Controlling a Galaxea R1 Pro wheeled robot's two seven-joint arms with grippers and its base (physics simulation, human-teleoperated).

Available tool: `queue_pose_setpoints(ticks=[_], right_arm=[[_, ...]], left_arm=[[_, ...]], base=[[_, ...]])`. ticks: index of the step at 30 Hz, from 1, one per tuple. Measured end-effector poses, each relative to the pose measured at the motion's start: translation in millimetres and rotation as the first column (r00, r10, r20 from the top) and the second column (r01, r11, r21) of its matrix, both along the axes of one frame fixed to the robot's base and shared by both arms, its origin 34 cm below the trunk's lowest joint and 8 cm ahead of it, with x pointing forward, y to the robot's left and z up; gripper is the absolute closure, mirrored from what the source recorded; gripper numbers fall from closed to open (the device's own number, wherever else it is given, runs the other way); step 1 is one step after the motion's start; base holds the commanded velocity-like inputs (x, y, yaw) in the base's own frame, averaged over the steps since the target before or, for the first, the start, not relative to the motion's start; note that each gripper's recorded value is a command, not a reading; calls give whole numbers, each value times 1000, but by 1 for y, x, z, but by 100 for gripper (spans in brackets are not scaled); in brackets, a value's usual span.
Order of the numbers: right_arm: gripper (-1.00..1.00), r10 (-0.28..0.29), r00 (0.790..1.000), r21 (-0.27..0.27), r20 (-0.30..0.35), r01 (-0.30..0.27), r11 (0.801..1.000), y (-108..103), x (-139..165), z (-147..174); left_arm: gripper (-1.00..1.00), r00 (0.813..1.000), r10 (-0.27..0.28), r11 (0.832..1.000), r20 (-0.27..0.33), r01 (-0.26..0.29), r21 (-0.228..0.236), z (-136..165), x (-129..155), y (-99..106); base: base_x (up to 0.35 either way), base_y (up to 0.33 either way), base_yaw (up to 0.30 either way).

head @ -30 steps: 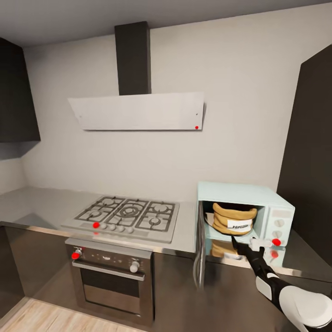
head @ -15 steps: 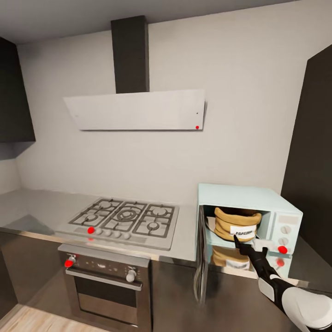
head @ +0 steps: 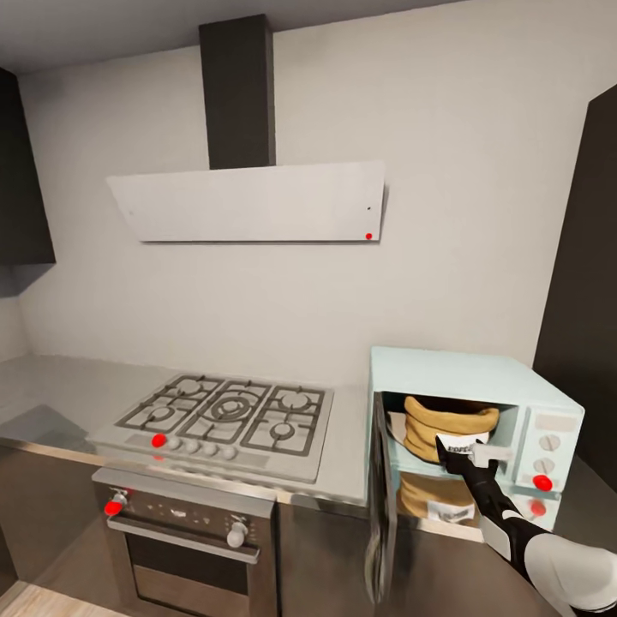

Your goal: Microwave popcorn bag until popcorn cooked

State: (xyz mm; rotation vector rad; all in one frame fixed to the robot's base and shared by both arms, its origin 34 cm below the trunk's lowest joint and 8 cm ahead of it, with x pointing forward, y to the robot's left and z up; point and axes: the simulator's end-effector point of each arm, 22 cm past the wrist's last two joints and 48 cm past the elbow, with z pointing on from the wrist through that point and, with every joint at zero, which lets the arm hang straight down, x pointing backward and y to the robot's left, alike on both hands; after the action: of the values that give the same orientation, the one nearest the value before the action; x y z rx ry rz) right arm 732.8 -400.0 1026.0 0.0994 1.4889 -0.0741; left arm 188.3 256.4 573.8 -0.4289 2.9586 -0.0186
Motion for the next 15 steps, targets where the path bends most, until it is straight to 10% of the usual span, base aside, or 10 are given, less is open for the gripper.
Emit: queue_pose_setpoints(ticks=[15], right_arm=[[-100,0,1000,0,-1,0,1000,0,0,0]], left_arm=[[-100,1000,2,1000,0,-2,0,0,0,0]], base=[[61,0,0]])
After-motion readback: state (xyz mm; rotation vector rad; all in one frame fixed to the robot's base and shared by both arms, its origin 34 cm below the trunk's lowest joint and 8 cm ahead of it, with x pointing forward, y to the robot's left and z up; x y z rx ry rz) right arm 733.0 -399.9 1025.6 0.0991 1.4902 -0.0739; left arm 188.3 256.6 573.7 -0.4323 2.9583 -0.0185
